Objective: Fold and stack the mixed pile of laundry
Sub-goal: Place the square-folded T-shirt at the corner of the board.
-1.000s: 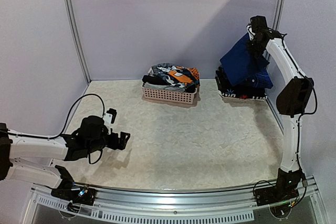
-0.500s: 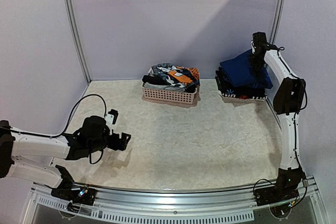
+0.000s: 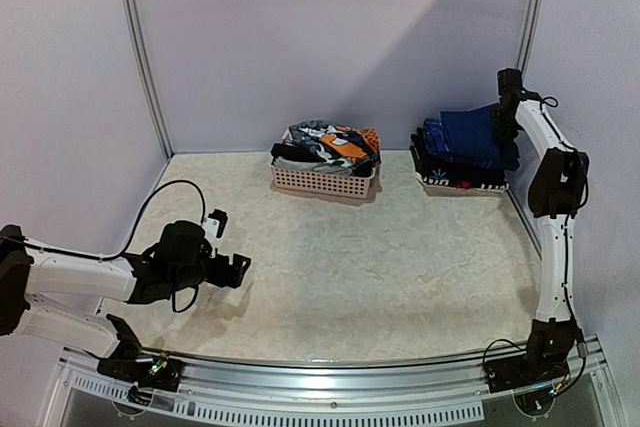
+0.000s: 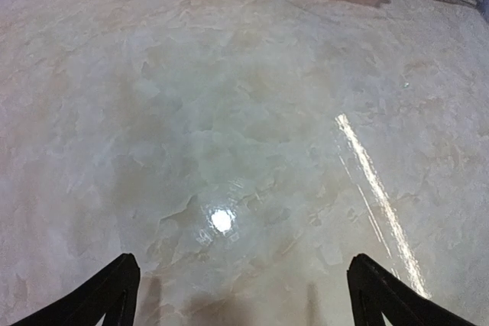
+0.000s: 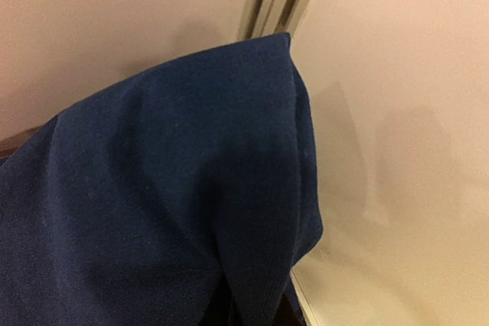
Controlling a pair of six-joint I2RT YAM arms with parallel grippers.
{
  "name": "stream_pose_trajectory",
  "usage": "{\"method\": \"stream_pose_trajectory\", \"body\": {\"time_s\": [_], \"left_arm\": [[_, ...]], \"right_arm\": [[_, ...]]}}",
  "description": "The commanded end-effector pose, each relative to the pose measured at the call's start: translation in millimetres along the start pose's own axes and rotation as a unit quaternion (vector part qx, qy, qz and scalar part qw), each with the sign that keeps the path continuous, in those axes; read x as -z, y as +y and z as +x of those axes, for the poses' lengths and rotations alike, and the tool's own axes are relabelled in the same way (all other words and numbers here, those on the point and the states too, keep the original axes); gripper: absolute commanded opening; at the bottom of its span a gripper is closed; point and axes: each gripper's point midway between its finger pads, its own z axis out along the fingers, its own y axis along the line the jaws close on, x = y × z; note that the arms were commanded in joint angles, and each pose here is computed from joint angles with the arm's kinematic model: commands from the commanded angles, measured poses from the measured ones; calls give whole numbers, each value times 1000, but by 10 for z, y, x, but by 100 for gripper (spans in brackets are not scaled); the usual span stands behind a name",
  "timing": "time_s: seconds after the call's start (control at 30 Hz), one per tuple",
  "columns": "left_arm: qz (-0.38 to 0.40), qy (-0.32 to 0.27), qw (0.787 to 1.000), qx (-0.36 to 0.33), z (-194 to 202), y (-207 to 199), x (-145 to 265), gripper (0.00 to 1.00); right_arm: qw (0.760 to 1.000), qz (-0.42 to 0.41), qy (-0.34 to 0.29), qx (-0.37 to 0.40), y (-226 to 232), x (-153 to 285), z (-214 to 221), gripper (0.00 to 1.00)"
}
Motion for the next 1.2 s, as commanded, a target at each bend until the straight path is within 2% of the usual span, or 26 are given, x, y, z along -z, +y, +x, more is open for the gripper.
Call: {"method": "stream_pose_trajectory", "body": {"time_s": [0.0,0.1,0.23,0.37,0.67,0.97,1.17], "left_arm": [[11,-13,1000,-3,-87,-64,2,96],[12,-14,1000,-3,-82,-60,18,96],[12,-19,1000,1,-79,-43,69,96],[12,-21,1000,4,-57,-24,103,96],[12,-20,1000,3,-60,-27,94,96],[10,-18,1000,1,-58,-28,74,96],[10,-19,1000,2,-70,-29,75,96]], "right_arm": [[1000,-2,18,-22,43,-235,197,0],[999,-20,24,-25,126,-287,252,1],[999,-22,20,-27,139,-301,239,8],[999,-14,12,-27,95,-266,182,22],[1000,1,-5,-29,-45,-46,23,42],[999,-5,-20,-38,-124,232,-167,81],[998,-19,-35,-48,-164,467,-300,98]]}}
